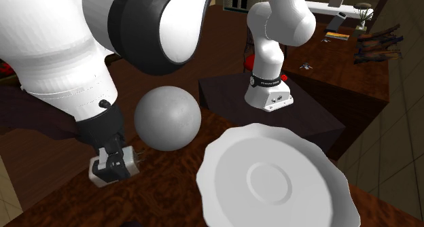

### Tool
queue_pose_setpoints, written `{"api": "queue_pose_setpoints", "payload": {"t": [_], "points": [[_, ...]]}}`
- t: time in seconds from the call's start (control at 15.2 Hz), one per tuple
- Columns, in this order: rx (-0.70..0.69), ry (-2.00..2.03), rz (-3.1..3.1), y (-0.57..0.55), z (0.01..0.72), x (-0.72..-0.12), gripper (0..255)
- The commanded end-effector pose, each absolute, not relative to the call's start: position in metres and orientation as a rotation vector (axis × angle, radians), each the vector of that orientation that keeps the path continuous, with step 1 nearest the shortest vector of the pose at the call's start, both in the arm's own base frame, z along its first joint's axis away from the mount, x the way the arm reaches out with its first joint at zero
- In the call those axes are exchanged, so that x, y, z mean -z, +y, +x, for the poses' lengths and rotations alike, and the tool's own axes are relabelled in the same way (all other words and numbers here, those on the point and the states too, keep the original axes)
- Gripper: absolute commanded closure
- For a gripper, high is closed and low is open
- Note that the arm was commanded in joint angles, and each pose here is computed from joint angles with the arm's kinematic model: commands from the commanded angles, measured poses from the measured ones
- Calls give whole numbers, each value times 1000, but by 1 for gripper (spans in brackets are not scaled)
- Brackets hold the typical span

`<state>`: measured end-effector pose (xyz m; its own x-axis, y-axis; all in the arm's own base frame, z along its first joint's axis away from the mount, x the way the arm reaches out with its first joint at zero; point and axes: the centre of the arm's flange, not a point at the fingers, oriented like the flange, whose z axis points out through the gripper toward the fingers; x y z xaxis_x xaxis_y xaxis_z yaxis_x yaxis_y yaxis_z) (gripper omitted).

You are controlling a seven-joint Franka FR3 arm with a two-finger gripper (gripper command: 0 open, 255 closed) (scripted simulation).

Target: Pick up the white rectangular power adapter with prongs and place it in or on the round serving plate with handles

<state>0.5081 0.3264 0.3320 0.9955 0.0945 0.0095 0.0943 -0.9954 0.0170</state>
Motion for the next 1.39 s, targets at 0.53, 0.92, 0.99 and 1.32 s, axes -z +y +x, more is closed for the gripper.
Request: {"api": "queue_pose_setpoints", "payload": {"t": [0.53,0.92,0.99,1.32], "points": [[-12,150,3121,327,508,-372,255],[-12,150,3121,327,508,-404,255],[-12,150,3121,327,508,-409,255],[-12,150,3121,336,483,-424,255]]}}
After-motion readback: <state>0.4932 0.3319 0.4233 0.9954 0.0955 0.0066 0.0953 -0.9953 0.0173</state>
